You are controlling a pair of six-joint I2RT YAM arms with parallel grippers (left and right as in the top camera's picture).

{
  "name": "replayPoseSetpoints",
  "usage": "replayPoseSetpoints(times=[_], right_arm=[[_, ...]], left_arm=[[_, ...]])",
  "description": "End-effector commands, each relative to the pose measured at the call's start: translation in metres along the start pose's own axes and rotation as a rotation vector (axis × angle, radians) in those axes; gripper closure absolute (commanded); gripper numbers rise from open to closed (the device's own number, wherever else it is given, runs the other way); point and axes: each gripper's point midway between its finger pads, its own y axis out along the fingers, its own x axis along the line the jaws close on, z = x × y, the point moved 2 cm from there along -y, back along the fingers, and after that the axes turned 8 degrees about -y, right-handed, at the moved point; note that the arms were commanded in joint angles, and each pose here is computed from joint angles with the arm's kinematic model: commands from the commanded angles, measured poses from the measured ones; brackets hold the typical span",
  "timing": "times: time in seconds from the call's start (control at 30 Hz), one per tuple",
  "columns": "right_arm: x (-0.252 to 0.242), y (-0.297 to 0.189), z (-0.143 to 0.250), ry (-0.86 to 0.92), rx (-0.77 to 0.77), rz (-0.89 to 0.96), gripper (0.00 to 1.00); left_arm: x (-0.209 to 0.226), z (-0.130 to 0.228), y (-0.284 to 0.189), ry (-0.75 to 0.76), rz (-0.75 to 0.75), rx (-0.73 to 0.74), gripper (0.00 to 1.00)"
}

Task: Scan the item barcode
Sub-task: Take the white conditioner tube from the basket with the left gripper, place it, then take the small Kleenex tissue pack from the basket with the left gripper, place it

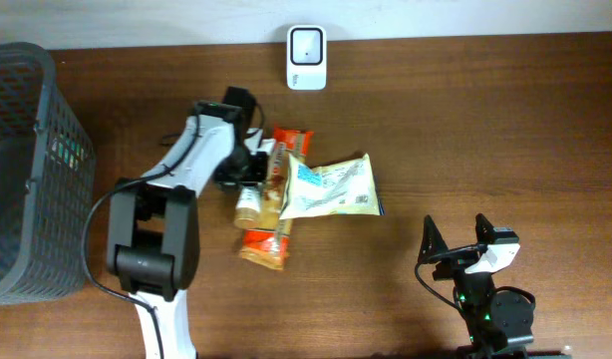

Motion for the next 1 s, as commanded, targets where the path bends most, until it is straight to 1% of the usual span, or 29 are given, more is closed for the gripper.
replayPoseSetpoints(times=[0.0,0.03,0.07,0.1,0.13,0.2,0.27,0.3,0.33,0.37,0.4,0.43,0.47,0.5,0.6,0.67,0.7,0.77,0.87,0.97], right_arm=[[-0.001,0.000,0.003,0.002,0.004,0.004,0.01],[-0.001,0.000,0.003,0.002,0.004,0.005,0.01],[-0.001,0.000,0.003,0.002,0.004,0.004,0.01],[-0.001,0.000,0.003,0.002,0.004,0.004,0.01],[-0.001,0.000,0.003,0.002,0.004,0.005,0.01],[-0.001,0.000,0.003,0.002,0.004,0.004,0.01],[-0.001,0.000,0.003,0.002,0.004,0.005,0.01],[-0.001,0.000,0.003,0.002,0.004,0.004,0.01],[-0.001,0.000,0.003,0.002,0.004,0.004,0.01],[-0.001,0.000,0.003,0.002,0.004,0.004,0.01],[-0.001,0.000,0.003,0.002,0.004,0.005,0.01],[-0.001,0.000,0.003,0.002,0.004,0.005,0.01],[-0.001,0.000,0.003,0.002,0.004,0.004,0.01],[-0.001,0.000,0.003,0.002,0.004,0.005,0.01],[-0.001,0.000,0.003,0.002,0.004,0.004,0.01],[-0.001,0.000,0.003,0.002,0.004,0.004,0.01],[-0.001,0.000,0.003,0.002,0.004,0.005,0.01],[-0.001,0.000,0.003,0.002,0.004,0.004,0.01],[-0.001,0.000,0.003,0.002,0.004,0.005,0.01],[-0.001,0.000,0.003,0.002,0.004,0.005,0.01]], left_arm=[[-0.063,0.013,-0.003,0.078,0.118,-0.023,0.55],[-0.067,0.014,-0.002,0.097,0.099,-0.032,0.31],[-0.065,0.014,-0.002,0.098,0.078,-0.036,0.18],[-0.060,0.013,-0.004,0.091,0.063,-0.038,0.00],[-0.056,0.008,-0.012,0.080,0.054,-0.053,0.01],[-0.042,-0.011,-0.054,0.055,-0.002,-0.156,0.01],[-0.018,-0.038,-0.152,0.018,-0.104,-0.400,0.01],[-0.004,-0.043,-0.190,-0.016,-0.138,-0.495,0.01],[0.027,-0.047,-0.255,-0.055,-0.201,-0.657,0.01],[0.058,-0.045,-0.295,-0.134,-0.246,-0.757,0.01],[0.101,-0.038,-0.336,-0.246,-0.282,-0.851,0.01],[0.141,-0.029,-0.362,-0.348,-0.305,-0.911,0.01],[0.172,-0.022,-0.375,-0.425,-0.332,-0.942,0.01],[0.219,-0.011,-0.385,-0.534,-0.362,-0.960,0.01],[0.296,0.001,-0.369,-0.696,-0.359,-0.902,0.01],[0.335,-0.010,-0.328,-0.760,-0.287,-0.801,0.00],[0.345,-0.015,-0.310,-0.773,-0.276,-0.754,0.00],[0.368,-0.028,-0.258,-0.809,-0.270,-0.628,0.00],[0.383,-0.044,-0.187,-0.821,-0.215,-0.477,0.00],[0.390,-0.050,-0.143,-0.826,-0.190,-0.393,0.00]])
